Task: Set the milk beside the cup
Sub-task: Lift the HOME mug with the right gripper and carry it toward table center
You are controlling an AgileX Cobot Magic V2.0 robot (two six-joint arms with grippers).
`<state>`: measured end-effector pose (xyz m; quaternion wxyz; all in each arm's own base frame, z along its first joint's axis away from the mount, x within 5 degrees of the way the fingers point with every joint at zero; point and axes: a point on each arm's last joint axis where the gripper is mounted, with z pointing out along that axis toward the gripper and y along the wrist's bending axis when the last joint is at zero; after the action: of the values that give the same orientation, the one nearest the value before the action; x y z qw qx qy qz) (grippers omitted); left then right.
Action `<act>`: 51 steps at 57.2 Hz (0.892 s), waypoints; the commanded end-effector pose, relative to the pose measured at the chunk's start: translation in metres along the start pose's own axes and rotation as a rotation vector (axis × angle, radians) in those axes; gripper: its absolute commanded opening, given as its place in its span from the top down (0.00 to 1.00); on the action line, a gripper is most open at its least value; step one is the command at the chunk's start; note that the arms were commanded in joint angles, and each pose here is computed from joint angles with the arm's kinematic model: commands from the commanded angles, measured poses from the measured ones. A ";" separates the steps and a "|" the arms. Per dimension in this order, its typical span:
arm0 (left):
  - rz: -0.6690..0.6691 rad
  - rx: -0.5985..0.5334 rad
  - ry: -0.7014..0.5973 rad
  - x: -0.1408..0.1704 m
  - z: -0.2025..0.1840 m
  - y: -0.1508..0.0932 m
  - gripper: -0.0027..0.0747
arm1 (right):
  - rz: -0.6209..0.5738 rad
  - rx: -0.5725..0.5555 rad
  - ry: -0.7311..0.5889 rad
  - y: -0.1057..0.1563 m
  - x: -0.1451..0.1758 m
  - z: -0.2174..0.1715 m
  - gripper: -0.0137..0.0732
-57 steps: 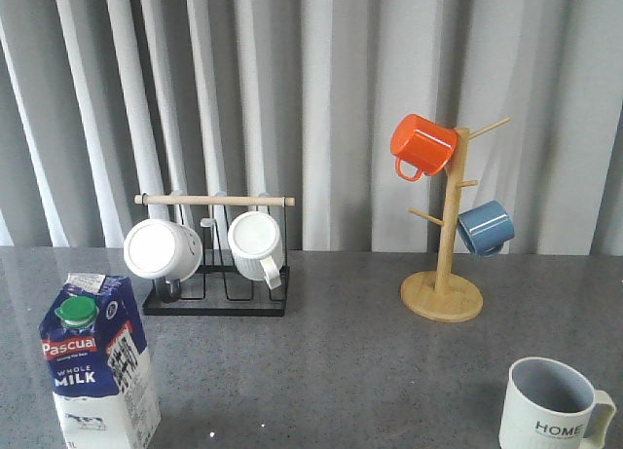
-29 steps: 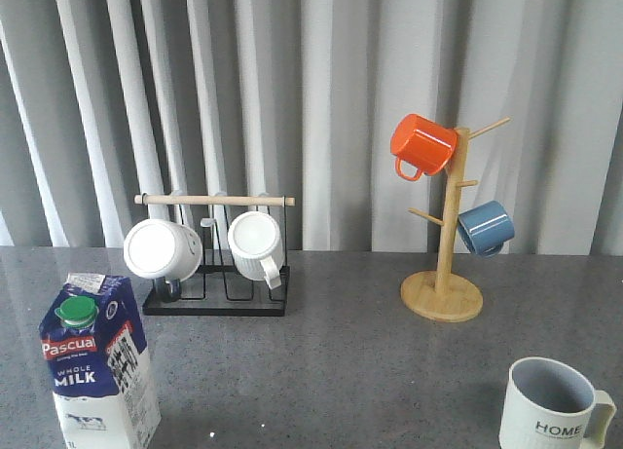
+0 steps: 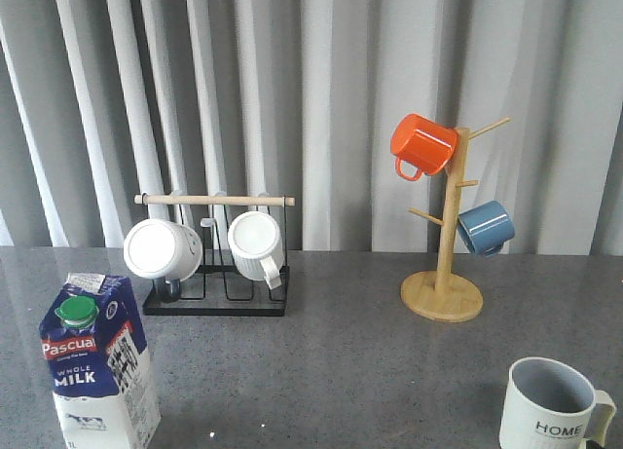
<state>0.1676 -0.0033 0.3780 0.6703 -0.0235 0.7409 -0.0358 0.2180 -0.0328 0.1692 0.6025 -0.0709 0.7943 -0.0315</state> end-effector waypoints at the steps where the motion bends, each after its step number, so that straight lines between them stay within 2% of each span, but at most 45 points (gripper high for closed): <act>1: -0.019 0.014 -0.114 -0.019 -0.003 -0.002 0.21 | -0.010 0.043 -0.155 -0.007 -0.018 0.003 0.30; 8: -0.019 0.014 -0.114 -0.019 -0.003 -0.002 0.21 | 0.002 0.077 -0.178 -0.010 -0.018 0.004 0.30; 51: -0.019 0.014 -0.114 -0.019 -0.003 -0.002 0.21 | 0.032 0.093 -0.167 -0.017 -0.005 0.029 0.30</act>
<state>0.1676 -0.0033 0.3780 0.6703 -0.0235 0.7409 -0.0358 0.2399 -0.0446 0.1522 0.6233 -0.0281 0.7803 -0.0429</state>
